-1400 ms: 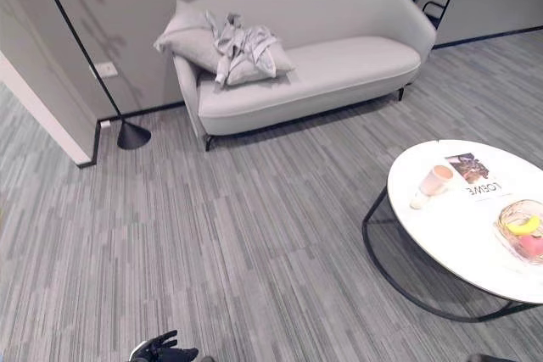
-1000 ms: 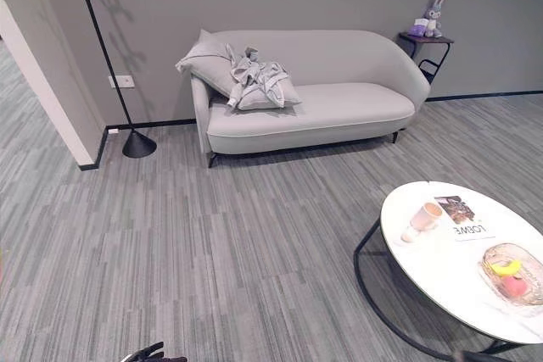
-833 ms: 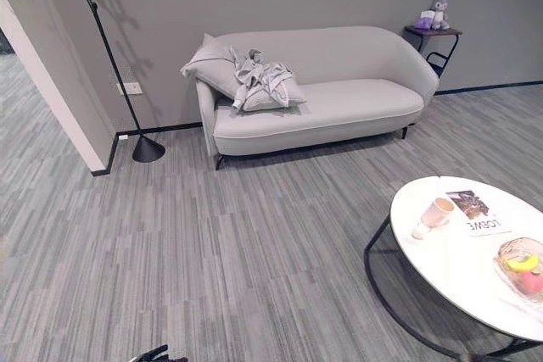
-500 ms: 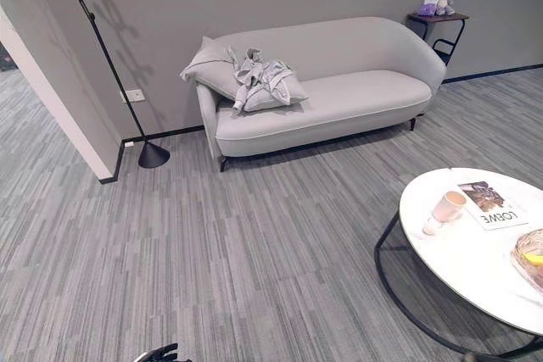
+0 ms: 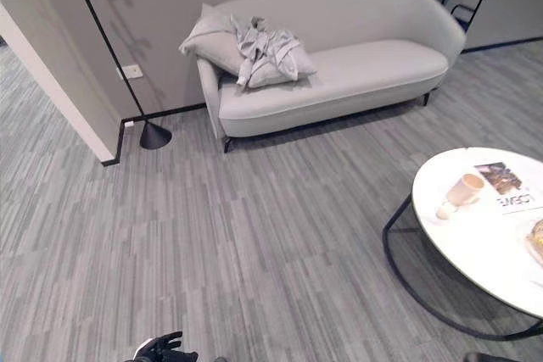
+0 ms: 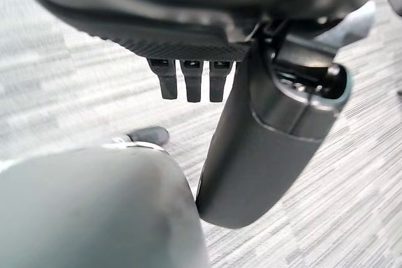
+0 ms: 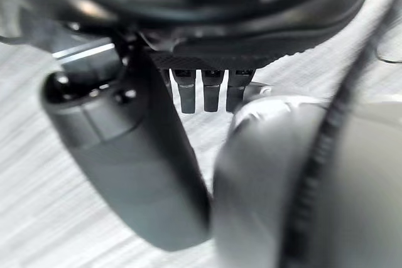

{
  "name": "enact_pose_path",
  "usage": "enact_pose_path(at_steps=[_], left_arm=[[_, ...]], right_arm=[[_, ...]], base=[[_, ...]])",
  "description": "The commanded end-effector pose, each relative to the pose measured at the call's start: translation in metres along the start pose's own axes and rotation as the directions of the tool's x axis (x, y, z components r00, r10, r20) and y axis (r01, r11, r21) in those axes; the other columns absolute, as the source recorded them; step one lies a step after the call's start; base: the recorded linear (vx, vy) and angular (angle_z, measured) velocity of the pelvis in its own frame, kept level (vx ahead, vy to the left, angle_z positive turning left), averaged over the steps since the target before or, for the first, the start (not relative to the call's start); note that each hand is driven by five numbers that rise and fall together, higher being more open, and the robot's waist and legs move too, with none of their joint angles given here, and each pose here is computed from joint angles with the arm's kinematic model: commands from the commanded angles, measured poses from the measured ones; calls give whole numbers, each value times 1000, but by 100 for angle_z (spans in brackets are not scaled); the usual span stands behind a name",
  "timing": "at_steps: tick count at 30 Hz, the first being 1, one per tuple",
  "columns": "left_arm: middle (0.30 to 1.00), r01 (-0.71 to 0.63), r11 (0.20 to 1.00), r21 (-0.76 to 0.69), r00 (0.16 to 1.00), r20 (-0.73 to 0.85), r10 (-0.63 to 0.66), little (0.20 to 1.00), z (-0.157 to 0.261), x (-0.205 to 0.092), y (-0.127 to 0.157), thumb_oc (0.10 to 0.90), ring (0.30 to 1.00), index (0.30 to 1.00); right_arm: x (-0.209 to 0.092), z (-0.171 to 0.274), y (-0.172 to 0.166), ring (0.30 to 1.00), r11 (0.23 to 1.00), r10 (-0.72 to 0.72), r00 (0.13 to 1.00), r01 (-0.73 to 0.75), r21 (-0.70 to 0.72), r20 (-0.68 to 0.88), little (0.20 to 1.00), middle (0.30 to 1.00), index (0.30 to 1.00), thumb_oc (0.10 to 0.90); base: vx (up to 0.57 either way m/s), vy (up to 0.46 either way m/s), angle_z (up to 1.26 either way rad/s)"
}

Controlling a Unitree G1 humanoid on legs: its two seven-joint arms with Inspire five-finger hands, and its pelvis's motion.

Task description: Hang the clothes on the sofa on the clothes rack.

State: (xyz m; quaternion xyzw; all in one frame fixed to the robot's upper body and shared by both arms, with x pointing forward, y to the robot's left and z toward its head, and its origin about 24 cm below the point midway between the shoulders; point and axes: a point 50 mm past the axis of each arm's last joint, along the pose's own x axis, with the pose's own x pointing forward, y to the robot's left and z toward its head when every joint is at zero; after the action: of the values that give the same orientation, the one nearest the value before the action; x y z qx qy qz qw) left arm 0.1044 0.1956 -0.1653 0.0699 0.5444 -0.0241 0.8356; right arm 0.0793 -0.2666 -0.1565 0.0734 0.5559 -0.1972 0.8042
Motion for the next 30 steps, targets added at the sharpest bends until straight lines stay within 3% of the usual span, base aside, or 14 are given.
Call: enact_pose_path(at_steps=[1, 5, 10, 12, 16, 18, 19, 21, 23, 24, 25, 28, 30], left_arm=[[900, 27, 1000, 0, 999, -34, -27, 900, -10, -1, -9, 800, 900, 900], [900, 13, 1000, 15, 999, -53, -12, 900, -14, -2, -5, 800, 900, 900], [900, 85, 959, 271, 994, 36, -99, 900, 17, 3, -20, 800, 900, 900], [900, 90, 950, 299, 993, 46, -108, 900, 21, 4, -20, 800, 900, 900], [900, 59, 982, 177, 996, 61, -71, 900, 18, 3, -18, 800, 900, 900], [900, 74, 986, 150, 995, 50, -83, 900, 15, 3, -23, 800, 900, 900], [900, 80, 979, 189, 995, 50, -91, 900, 16, 3, -26, 800, 900, 900], [900, 81, 970, 229, 993, 65, -98, 900, 21, 4, -27, 800, 900, 900], [900, 73, 938, 338, 984, 132, -124, 900, 41, 5, -33, 800, 900, 900], [900, 71, 938, 339, 984, 133, -123, 900, 41, 5, -33, 800, 900, 900], [900, 45, 936, 349, 977, 178, -114, 900, 51, 5, -31, 800, 900, 900], [900, -9, 973, 229, 979, 201, -38, 900, 51, 4, -21, 800, 900, 900], [900, -45, 997, 63, 991, 126, 37, 900, 28, 3, -8, 800, 900, 900]], right_arm=[[-3, -34, 14, 900, 999, 27, 988, -23, 28, -151, 900, 900, 900, 800], [-2, -29, 14, 900, 996, 19, 993, -8, 93, -113, 900, 900, 900, 800], [-6, -46, 4, 900, 984, -20, 979, 56, 172, -204, 900, 900, 900, 800], [-8, -53, 0, 900, 980, -38, 973, 80, 181, -226, 900, 900, 900, 800], [-9, -49, -8, 900, 981, -84, 970, 121, 152, -228, 900, 900, 900, 800], [-5, -37, -2, 900, 993, -76, 981, 90, 71, -177, 900, 900, 900, 800], [0, -13, 8, 900, 998, -52, 995, 48, -50, -87, 900, 900, 900, 800], [2, 0, 13, 900, 994, -46, 998, 42, -103, -41, 900, 900, 900, 800], [5, 38, 30, 900, 954, -31, 996, 54, -294, 84, 900, 900, 900, 800], [5, 38, 30, 900, 954, -30, 996, 53, -294, 84, 900, 900, 900, 800], [4, 60, 44, 900, 920, 6, 986, 61, -388, 167, 900, 900, 900, 800], [1, 79, 66, 900, 907, 81, 966, 31, -420, 244, 900, 900, 900, 800], [-2, 85, 81, 900, 893, 137, 951, 2, -450, 277, 900, 900, 900, 800]], base=[[71, 121, 66], [335, -99, 5], [717, -314, 6], [550, -280, 28], [564, -401, 41], [518, -382, 8], [451, -341, -24], [363, -299, -15], [372, -275, -5], [385, -180, -22], [380, -104, -37], [581, -27, -13], [520, -2, -41]])
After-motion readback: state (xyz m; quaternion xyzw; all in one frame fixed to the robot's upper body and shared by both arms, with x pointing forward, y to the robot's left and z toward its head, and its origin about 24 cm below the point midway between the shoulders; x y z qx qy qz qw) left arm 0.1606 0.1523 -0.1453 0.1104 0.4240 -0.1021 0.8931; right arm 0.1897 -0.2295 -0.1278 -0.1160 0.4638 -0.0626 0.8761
